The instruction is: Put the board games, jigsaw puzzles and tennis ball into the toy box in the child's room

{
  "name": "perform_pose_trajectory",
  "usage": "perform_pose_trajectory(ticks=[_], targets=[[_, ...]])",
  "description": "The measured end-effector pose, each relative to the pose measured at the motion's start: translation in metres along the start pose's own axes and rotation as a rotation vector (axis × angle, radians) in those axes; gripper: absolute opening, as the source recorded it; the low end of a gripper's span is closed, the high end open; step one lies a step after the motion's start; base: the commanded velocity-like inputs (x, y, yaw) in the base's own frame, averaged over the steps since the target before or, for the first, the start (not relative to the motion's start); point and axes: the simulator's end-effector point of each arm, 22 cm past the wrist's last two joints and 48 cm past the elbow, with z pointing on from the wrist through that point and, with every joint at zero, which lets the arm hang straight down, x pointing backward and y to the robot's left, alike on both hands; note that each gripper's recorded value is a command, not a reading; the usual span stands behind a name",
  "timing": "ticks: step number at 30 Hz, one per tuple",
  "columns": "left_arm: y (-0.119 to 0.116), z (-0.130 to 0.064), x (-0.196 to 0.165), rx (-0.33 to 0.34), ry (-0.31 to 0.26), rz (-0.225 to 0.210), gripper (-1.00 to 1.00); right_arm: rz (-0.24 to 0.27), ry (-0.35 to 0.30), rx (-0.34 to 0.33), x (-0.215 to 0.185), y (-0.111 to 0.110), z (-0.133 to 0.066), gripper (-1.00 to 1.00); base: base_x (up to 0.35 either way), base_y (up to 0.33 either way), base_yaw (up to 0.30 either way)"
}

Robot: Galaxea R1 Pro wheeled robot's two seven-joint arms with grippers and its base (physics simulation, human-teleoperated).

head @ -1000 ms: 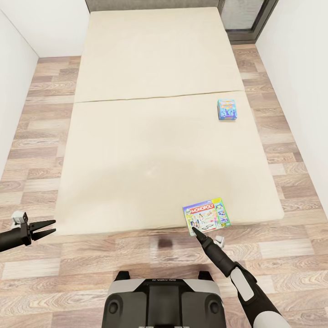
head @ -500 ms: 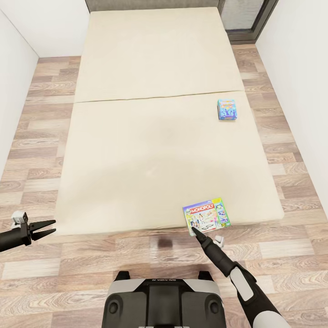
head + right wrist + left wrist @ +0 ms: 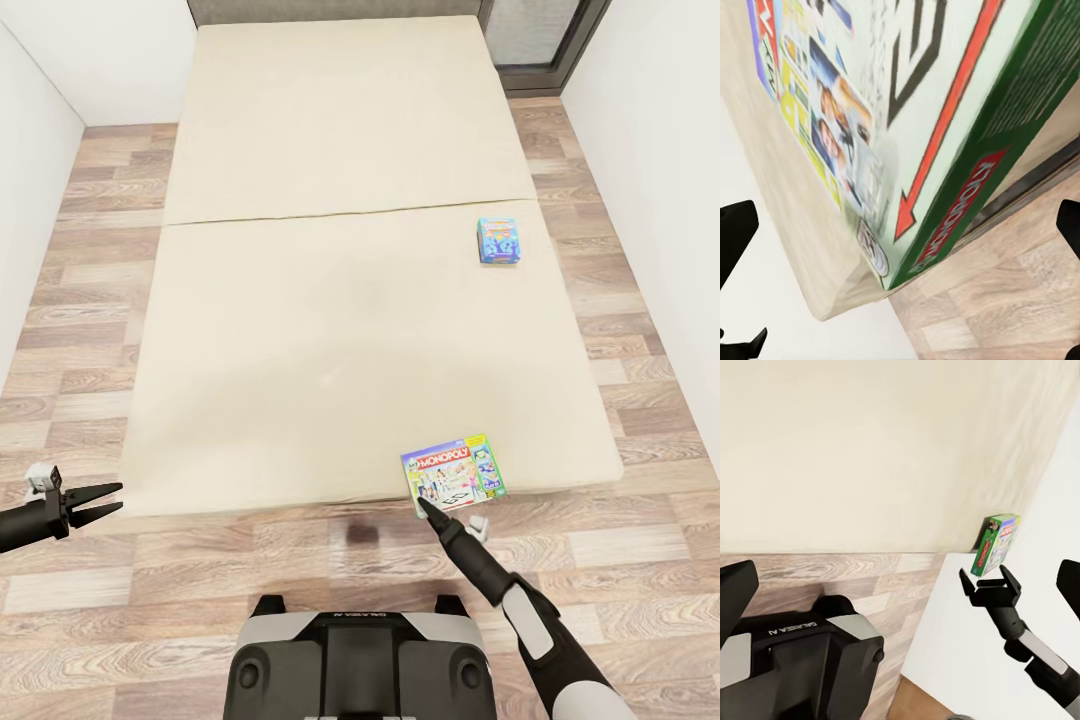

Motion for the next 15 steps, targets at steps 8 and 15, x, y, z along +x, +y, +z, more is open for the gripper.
perform_pose_trajectory(ticks=[8,15], targets=[[0.0,0.0,0.0,0.0,0.0,0.0,1.0,-0.013,0.0,-0.025,-0.005,0.011,0.009,1.0,0.0,0.0,0.0],[0.0,0.0,0.0,0.0,0.0,0.0,1.0,-0.017,0.0,-0.034,-0.007,0.014,0.011,1.0,0.0,0.0,0.0]])
